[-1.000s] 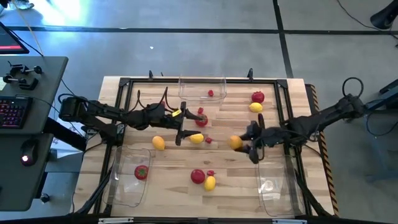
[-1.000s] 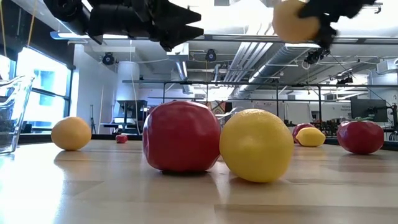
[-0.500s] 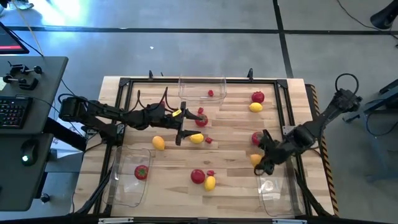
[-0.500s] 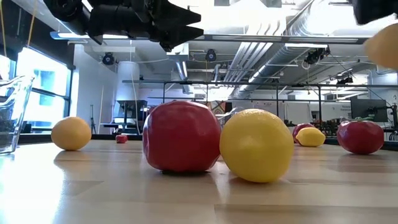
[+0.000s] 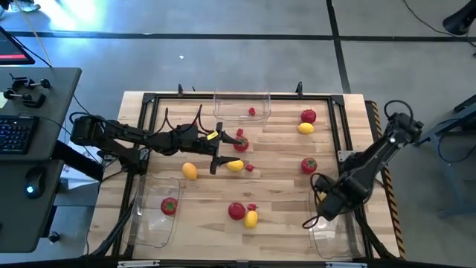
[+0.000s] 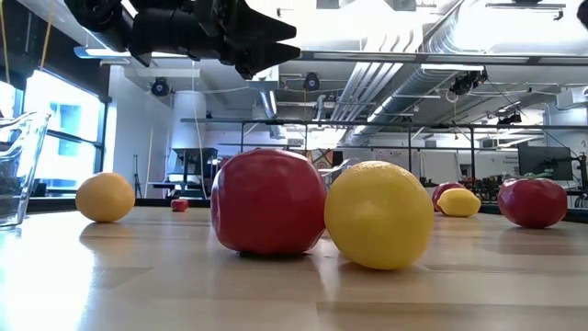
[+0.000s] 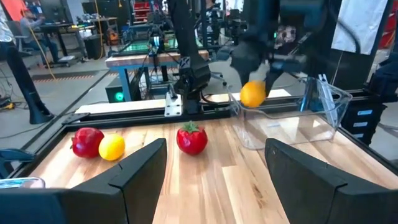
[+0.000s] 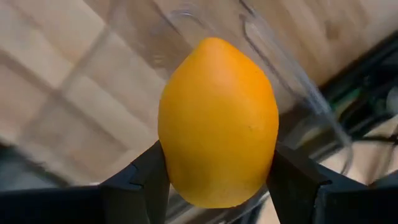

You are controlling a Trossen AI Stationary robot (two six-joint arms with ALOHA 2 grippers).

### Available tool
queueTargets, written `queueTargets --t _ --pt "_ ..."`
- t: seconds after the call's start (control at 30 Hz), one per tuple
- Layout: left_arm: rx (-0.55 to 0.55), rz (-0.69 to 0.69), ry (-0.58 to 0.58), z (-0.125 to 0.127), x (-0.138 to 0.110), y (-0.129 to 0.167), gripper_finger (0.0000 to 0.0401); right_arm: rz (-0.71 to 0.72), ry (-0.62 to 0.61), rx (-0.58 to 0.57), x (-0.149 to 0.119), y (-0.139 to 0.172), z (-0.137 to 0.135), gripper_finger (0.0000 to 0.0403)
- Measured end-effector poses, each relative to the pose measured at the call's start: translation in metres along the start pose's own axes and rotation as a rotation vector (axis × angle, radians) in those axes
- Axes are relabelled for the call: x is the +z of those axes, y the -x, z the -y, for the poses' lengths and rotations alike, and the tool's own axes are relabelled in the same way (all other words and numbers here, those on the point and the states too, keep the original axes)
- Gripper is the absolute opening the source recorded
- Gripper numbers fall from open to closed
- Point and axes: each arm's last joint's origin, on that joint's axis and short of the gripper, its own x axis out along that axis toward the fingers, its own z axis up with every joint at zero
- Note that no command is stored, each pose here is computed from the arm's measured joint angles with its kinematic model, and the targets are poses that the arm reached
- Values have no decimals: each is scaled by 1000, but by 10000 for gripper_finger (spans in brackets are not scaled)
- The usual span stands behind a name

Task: Sort produce into baskets
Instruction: Put the yellow lemon into the bottom right transparent bin

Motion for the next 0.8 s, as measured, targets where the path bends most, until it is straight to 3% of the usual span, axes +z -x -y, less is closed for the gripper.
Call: queueTargets --t 0.1,0.43,0.6,0.8 --pt "0 -5 2 0 0 0 257 5 99 -36 2 -17 0 197" --pt "3 -18 5 -1 -2 0 257 19 250 -117 -2 -49 11 197" --pt "5 -22 6 -2 -2 0 257 22 259 -111 -2 -52 11 202" --pt "4 -28 6 -2 -3 0 257 28 261 -90 -2 -52 9 240"
